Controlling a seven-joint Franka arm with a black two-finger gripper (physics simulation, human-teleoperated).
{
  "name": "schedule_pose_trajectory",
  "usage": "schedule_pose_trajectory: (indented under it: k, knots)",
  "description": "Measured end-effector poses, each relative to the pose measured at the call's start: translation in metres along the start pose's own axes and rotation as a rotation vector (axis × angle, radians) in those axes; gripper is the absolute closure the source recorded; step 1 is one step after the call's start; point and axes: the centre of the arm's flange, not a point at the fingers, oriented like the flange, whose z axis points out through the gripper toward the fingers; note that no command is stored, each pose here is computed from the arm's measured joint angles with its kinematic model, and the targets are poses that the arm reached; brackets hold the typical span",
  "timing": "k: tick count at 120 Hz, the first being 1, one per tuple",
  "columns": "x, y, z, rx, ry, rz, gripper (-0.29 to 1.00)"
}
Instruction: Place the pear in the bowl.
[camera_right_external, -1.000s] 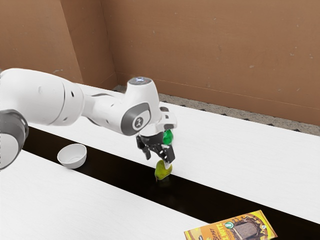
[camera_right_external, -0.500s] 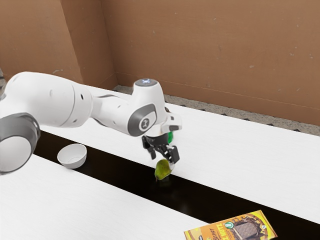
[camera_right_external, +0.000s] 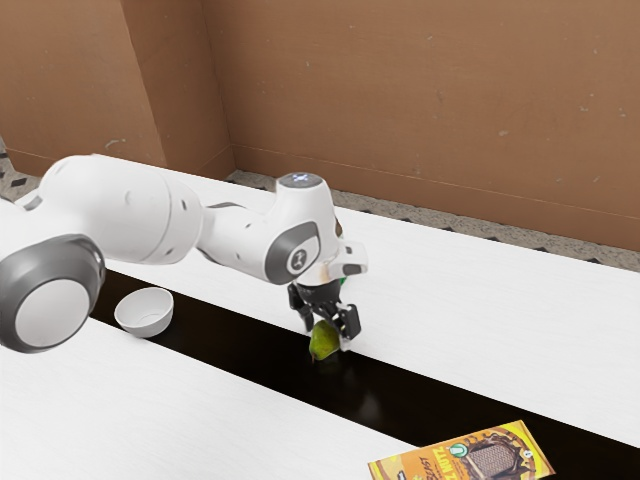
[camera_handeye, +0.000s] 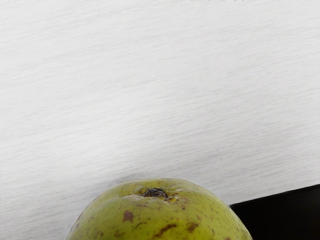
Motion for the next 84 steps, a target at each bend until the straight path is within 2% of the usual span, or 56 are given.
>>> schedule_pose_trajectory:
  k: [39, 66, 84]
  knots:
    - [0.007, -0.001, -0.001, -0.007, 0.007, -0.002, 0.27]
    - [0.007, -0.003, -0.005, 0.001, -0.006, -0.005, 0.36]
    - [0.005, -0.039, -0.038, 0.026, 0.001, -0.040, 0.42]
